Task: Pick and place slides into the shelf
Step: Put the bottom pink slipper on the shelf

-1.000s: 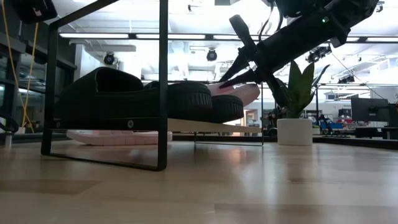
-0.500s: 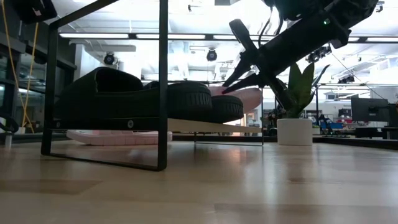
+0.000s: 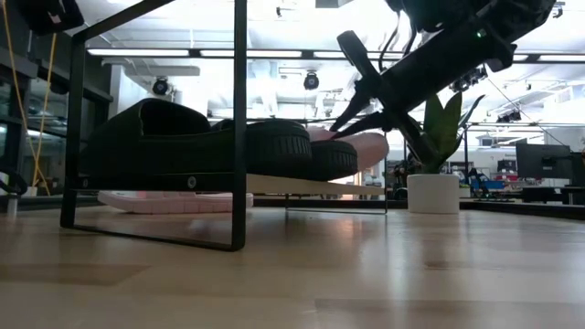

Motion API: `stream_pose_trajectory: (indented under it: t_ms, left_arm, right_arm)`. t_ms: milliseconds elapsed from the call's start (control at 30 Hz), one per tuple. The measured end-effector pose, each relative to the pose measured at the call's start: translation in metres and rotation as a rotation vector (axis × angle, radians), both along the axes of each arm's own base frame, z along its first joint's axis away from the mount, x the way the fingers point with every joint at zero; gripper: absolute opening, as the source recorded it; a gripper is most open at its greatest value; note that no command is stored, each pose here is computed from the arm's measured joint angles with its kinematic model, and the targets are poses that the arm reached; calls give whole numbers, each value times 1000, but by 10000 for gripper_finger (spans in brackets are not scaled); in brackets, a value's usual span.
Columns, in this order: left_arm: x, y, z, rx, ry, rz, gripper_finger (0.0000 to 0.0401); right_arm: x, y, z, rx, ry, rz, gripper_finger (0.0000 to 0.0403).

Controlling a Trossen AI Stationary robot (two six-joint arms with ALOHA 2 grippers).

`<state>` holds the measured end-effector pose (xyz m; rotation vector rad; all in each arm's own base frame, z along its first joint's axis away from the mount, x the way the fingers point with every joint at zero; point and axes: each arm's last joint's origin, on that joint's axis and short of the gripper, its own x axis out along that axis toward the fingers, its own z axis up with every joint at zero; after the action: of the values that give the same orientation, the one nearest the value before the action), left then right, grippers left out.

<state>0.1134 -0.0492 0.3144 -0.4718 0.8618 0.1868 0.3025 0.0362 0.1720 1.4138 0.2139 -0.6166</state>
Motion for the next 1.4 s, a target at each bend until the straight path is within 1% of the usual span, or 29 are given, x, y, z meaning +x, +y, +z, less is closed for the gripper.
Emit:
stream_pose_trajectory:
  t_ms: [267, 533, 933, 1033, 1167, 1267, 1400]
  left_arm:
    - [0, 0, 0, -8, 6, -7, 14]
    - [-1, 0, -1, -1, 20, -8, 14]
    - [-1, 0, -1, -2, 20, -8, 14]
    - [-1, 0, -1, -2, 20, -8, 14]
    - [-1, 0, -1, -2, 20, -8, 14]
    - [-1, 0, -1, -2, 20, -8, 14]
    - [-1, 0, -1, -2, 20, -8, 14]
  right_arm:
    - [-1, 0, -2, -6, 29, 22, 0]
    - [-1, -7, -3, -30, 55, 53, 0]
    - [1, -10, -3, -33, 58, 102, 1]
    - [1, -9, -2, -34, 48, 106, 17]
    - [1, -9, -1, -32, 42, 111, 62]
    - [1, -10, -1, -50, 36, 74, 91]
    - [1, -11, -1, -61, 35, 48, 104]
